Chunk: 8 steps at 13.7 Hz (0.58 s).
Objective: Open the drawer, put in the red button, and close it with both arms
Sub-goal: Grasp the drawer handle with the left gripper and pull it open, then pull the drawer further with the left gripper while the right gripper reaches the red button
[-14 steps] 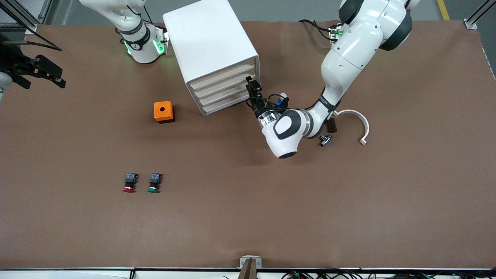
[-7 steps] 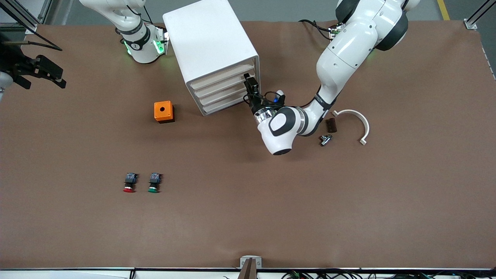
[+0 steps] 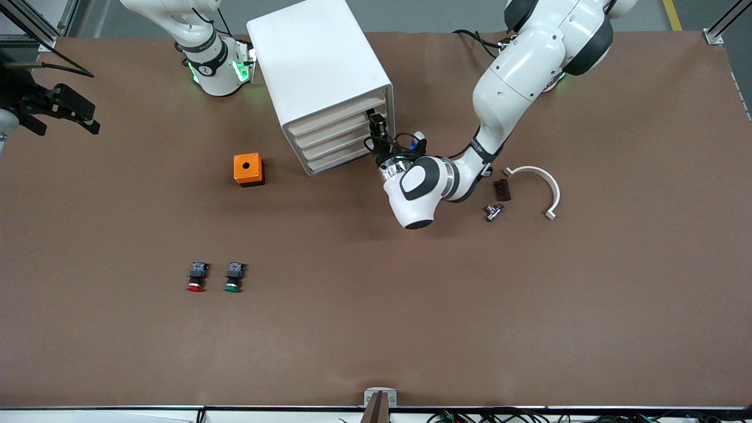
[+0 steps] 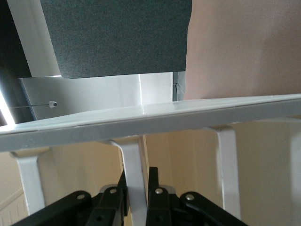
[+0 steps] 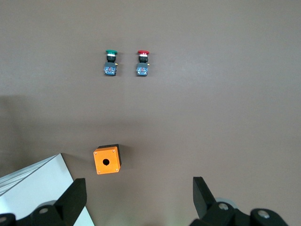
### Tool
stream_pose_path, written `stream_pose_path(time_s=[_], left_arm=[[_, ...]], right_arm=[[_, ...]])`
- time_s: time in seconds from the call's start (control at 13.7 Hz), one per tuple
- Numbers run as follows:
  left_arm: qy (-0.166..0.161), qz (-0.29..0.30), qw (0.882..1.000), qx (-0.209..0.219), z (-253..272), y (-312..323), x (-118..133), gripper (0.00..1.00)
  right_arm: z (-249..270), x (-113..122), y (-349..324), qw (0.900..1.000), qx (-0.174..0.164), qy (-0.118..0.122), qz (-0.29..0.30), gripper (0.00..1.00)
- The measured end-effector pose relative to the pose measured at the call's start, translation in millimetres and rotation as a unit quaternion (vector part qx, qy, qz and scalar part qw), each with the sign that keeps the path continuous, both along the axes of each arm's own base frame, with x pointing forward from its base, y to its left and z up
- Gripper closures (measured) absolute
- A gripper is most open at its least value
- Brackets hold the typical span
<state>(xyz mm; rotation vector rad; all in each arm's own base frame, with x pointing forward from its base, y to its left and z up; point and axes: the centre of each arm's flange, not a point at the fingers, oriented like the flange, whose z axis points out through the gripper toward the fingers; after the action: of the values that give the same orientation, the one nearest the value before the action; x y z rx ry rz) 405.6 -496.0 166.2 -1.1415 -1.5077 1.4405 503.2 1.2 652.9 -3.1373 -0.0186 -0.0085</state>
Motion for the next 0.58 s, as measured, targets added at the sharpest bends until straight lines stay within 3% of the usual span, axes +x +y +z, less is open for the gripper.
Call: stream_pose_path(time_s=[0.29, 0.58], left_arm=[[0.007, 0.004, 1.0, 0.017, -0.2, 0.1, 0.4, 0.9], [0.008, 0.005, 1.0, 0.021, -0.7, 0.9, 1.2, 0.9]], right_arm=[[1.5, 3.7, -0.2, 1.0, -0.001, -0.006, 0.0, 0.0], [-36.8, 31.5, 0.4, 1.0, 0.0, 0.018, 0.002, 0.0]])
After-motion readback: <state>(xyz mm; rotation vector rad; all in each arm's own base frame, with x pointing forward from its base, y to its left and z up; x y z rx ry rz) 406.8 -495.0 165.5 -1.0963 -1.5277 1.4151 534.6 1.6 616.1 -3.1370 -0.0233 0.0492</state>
